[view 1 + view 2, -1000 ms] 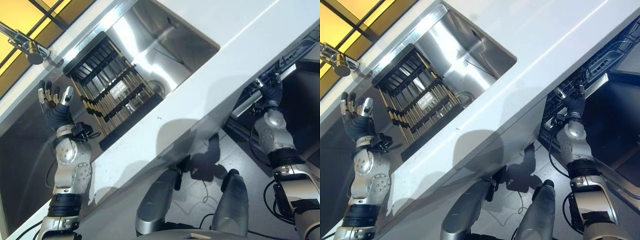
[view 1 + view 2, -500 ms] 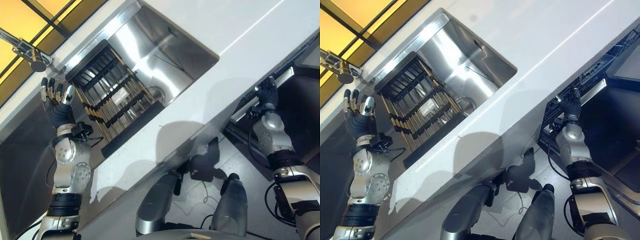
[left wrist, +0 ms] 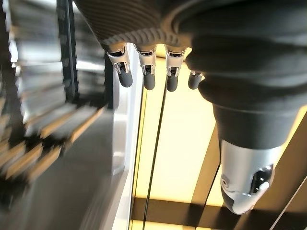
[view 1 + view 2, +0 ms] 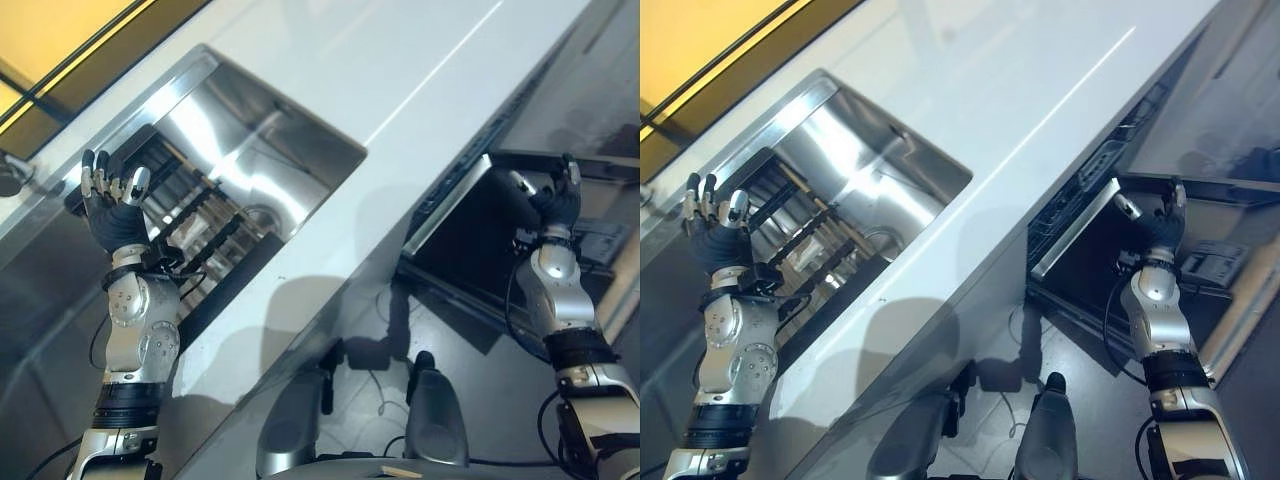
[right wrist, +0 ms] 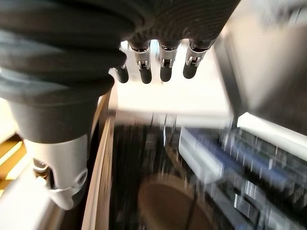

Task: Pick up plates and place into dishwasher.

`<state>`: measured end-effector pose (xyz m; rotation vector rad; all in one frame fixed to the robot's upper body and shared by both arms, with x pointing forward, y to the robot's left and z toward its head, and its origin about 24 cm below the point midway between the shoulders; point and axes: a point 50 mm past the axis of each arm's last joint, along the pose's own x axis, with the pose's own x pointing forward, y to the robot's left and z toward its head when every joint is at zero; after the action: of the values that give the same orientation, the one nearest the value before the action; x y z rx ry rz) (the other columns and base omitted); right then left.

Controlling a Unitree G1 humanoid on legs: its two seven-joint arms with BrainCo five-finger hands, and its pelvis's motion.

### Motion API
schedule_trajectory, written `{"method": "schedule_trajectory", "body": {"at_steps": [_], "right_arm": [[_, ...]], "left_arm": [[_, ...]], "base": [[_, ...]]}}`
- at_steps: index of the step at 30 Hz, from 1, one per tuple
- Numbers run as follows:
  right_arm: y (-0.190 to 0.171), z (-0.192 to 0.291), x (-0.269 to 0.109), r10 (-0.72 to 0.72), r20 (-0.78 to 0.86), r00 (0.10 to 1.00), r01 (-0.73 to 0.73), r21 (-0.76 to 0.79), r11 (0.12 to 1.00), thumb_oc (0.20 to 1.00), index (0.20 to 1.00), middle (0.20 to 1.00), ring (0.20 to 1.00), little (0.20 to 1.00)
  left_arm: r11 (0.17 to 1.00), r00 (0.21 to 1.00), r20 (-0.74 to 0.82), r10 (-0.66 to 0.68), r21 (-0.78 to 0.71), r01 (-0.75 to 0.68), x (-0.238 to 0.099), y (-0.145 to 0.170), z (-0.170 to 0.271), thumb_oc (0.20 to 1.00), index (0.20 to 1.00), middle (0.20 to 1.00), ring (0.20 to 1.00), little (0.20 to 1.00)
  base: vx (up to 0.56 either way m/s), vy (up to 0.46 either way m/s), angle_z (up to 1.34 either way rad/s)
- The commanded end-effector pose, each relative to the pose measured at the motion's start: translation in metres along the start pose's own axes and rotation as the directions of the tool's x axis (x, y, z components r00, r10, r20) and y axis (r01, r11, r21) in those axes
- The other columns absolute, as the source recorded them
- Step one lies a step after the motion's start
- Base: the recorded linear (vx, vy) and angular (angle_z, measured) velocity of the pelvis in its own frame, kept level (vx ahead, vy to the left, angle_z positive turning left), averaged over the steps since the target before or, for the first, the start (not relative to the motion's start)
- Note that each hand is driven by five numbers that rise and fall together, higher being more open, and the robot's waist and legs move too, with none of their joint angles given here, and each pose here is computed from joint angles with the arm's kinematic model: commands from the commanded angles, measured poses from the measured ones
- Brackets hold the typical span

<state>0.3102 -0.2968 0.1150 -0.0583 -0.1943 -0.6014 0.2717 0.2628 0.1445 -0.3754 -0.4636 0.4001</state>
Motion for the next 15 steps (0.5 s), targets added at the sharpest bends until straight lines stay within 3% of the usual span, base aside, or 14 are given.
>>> {"method": "schedule_trajectory", "body": {"at_steps": [1, 9, 15], "right_arm": [[-0.006, 0.001, -0.013, -0.053, 0.062, 0.997, 0.053, -0.005, 0.999, 1.000, 1.000, 1.000, 1.000, 1.000], [-0.032, -0.022, -0.036, -0.173, -0.019, 0.985, 0.172, -0.023, 0.985, 1.000, 1.000, 1.000, 1.000, 1.000], [-0.052, -0.035, -0.040, -0.278, -0.085, 0.957, 0.277, -0.024, 0.961, 1.000, 1.000, 1.000, 1.000, 1.000]], "left_arm": [[0.995, 0.994, 0.102, -0.040, 0.099, 0.030, 0.000, 0.012, 0.016, 1.000, 1.000, 1.000, 1.000, 1.000], [0.994, 0.997, 0.071, -0.036, 0.105, 0.028, -0.007, 0.020, 0.008, 1.000, 1.000, 1.000, 1.000, 1.000], [0.996, 0.999, 0.053, -0.007, 0.089, 0.002, -0.012, 0.021, -0.003, 1.000, 1.000, 1.000, 1.000, 1.000]], "base": [[-0.05, -0.117, -0.34], [-0.02, -0.016, -0.25], [-0.01, 0.205, -0.26]]}}
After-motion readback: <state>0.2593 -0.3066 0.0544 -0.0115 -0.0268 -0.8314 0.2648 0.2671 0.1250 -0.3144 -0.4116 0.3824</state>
